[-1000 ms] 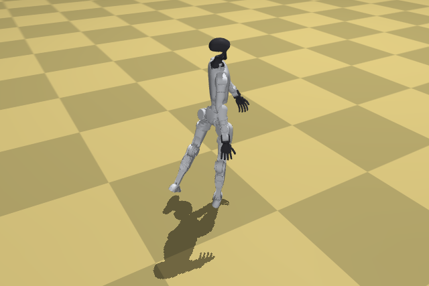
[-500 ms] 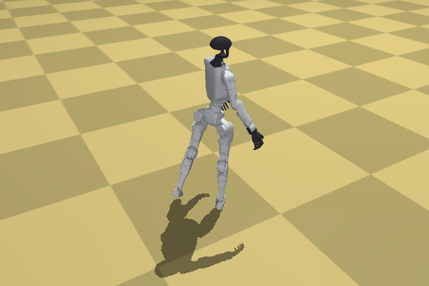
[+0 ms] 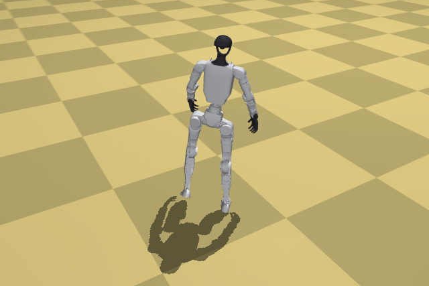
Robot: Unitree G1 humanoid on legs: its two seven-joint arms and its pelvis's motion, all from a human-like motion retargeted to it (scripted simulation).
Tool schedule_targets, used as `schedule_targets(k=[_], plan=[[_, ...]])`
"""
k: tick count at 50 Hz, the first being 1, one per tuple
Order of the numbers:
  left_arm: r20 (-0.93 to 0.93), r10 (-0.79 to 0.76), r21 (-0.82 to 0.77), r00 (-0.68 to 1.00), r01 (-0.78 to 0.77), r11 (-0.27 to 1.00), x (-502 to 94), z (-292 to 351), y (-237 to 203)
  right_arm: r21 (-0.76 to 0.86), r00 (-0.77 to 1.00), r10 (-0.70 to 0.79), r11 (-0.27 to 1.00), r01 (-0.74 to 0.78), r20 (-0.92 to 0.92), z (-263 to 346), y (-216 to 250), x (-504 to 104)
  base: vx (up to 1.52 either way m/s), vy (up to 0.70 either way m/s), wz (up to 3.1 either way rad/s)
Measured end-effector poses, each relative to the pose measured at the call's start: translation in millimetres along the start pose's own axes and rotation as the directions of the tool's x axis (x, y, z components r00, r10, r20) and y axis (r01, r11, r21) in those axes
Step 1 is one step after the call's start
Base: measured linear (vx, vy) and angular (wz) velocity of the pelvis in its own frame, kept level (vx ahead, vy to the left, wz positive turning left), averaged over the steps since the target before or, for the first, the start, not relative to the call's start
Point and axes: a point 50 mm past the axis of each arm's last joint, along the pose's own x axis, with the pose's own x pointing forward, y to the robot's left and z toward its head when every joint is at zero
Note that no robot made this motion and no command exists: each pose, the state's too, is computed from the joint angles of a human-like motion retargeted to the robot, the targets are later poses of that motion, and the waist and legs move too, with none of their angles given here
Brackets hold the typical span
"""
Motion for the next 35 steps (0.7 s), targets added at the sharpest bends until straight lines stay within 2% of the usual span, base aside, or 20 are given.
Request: schedule_targets(k=[5,8,15,20,24,27,35], plan=[[-0.028,0.076,-0.041,0.997,-0.078,0.996,-7,-19,18,-0.116,1.0,-0.005,0.993,0.008,0.028,19,-3,4,0.06,0.17,1.07],[-0.081,0.198,-0.102,0.977,-0.206,0.973,-10,-25,32,-0.131,0.996,-0.093,0.987,0.09,-0.017,31,-23,6,0.09,0.21,0.9],[-0.204,0.354,-0.123,0.913,-0.382,0.916,-26,-63,59,0.097,0.954,-0.297,0.951,0.293,0.034,53,-62,2,0.21,0.27,0.93],[-0.302,0.363,-0.123,0.881,-0.414,0.902,-40,-99,64,0.194,0.939,-0.337,0.928,0.318,0.072,57,-70,-1,0.36,0.32,0.89],[-0.331,0.32,-0.104,0.888,-0.371,0.923,-49,-122,61,0.244,0.951,-0.268,0.943,0.226,0.157,54,-54,0,0.46,0.35,0.94],[-0.365,0.274,-0.076,0.89,-0.322,0.944,-52,-132,56,0.238,0.974,-0.163,0.964,0.122,0.159,45,-34,2,0.45,0.34,0.92],[-0.293,0.213,-0.032,0.932,-0.232,0.972,-30,-97,39,0.201,0.993,0.076,0.975,-0.092,0.086,20,17,7,0.37,0.21,1.12]])
